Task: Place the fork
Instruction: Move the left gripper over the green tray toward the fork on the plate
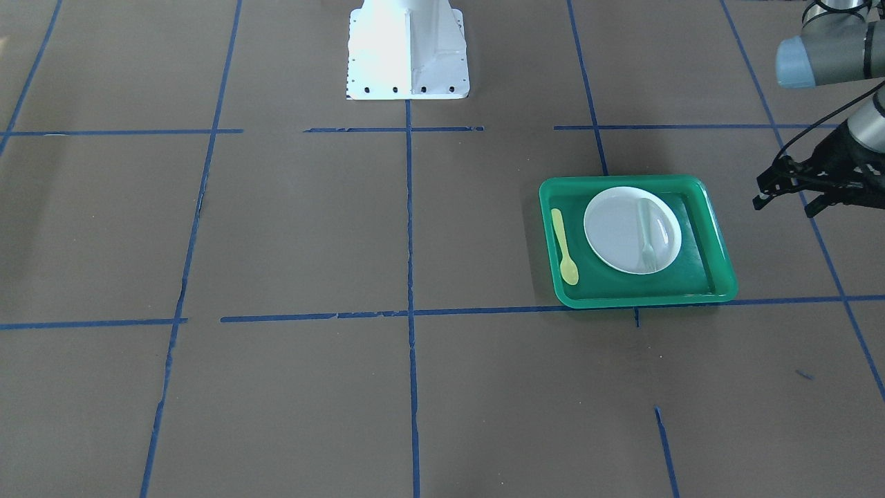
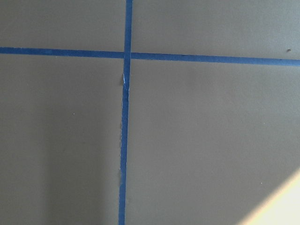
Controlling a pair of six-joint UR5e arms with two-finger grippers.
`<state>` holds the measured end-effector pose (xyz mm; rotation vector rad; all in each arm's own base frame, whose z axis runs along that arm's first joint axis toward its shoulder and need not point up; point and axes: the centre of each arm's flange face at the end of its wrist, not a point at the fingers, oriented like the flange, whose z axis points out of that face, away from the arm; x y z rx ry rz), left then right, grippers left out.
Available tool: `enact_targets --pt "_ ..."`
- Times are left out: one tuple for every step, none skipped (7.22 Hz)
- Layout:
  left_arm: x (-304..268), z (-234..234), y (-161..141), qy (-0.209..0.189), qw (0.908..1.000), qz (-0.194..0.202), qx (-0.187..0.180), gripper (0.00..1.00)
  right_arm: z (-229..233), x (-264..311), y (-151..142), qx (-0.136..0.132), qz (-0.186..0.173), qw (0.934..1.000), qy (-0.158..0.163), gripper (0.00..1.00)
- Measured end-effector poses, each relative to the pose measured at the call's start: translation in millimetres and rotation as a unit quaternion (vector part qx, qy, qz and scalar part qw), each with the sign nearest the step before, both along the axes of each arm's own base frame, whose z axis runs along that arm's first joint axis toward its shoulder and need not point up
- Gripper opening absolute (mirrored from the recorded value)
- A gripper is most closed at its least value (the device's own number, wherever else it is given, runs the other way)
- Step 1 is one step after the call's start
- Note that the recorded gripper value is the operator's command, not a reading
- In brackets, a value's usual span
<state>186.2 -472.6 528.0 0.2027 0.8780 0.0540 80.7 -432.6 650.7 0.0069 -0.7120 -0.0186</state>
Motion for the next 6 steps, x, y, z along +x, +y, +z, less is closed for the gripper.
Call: enact_targets --pt "26.9 -6.0 4.8 -0.002 0.9999 -0.009 0.005 1.0 0.1 0.0 0.0 0.0 0.0 1.0 0.0 1.0" --pt "49.9 -14.1 6.5 -0.003 0.9998 -0.018 0.01 1.0 0.1 0.0 0.0 0.0 0.0 1.0 0.0 1.0" --pt "71.3 -22.4 7.5 -0.004 0.9996 -0.025 0.014 1.0 0.1 0.0 0.0 0.0 0.0 1.0 0.0 1.0" --pt "91.3 -29.0 9.4 -0.007 0.9993 -0.034 0.014 1.0 0.0 0.0 0.0 0.0 0.0 1.0 0.0 1.0" --pt "109.5 -32.6 14.3 -0.009 0.9991 -0.039 0.013 1.0 -0.2 0.0 0.0 0.0 0.0 1.0 0.0 1.0" --pt "124.0 -34.9 20.0 -0.011 0.9991 -0.039 0.013 0.99 -0.3 0.0 0.0 0.0 0.0 1.0 0.0 1.0"
